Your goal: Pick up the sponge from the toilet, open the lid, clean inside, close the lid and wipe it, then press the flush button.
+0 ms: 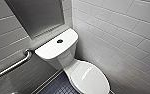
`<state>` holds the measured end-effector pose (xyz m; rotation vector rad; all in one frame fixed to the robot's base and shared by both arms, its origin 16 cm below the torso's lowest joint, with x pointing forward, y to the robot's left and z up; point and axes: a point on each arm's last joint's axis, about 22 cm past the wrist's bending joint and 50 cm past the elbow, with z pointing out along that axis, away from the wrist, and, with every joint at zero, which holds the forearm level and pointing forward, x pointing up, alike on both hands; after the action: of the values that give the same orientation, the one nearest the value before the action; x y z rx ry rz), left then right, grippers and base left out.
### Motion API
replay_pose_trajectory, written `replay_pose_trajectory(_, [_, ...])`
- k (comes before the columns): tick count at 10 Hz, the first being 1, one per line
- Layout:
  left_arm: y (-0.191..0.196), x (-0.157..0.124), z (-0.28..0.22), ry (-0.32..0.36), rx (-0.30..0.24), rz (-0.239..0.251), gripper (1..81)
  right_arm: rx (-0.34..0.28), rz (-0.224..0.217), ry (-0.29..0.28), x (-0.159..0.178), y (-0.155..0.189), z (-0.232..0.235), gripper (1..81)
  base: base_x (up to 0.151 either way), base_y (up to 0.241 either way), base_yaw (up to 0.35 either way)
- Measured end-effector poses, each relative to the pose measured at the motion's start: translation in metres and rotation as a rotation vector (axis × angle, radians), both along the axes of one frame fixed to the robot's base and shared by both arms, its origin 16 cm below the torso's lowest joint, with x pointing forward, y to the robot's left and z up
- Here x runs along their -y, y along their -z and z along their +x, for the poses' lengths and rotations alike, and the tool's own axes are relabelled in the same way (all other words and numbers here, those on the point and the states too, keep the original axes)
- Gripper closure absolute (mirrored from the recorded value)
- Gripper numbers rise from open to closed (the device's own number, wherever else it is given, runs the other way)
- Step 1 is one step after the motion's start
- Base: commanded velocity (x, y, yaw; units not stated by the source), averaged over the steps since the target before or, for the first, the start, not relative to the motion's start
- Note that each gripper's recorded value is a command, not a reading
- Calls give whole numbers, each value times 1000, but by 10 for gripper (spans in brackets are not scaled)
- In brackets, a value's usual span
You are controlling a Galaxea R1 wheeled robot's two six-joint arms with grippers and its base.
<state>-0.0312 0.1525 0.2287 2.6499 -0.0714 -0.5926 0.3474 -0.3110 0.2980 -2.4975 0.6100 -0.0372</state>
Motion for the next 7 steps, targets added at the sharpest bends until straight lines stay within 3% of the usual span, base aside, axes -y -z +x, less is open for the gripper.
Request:
replay_pose_trajectory(2, [0,0,0,0,0,0,10,-53,14,16,-1,-8,-48,811,0,0,0])
replay_pose_trajectory(4, [0,0,0,0,1,0,10,-68,45,26,0,-33,-65,811,0,0,0])
replay_pose_trajectory(7, [0,2,1,-2,6,-3,10,-22,156,43,-23,-99,-41,811,0,0,0])
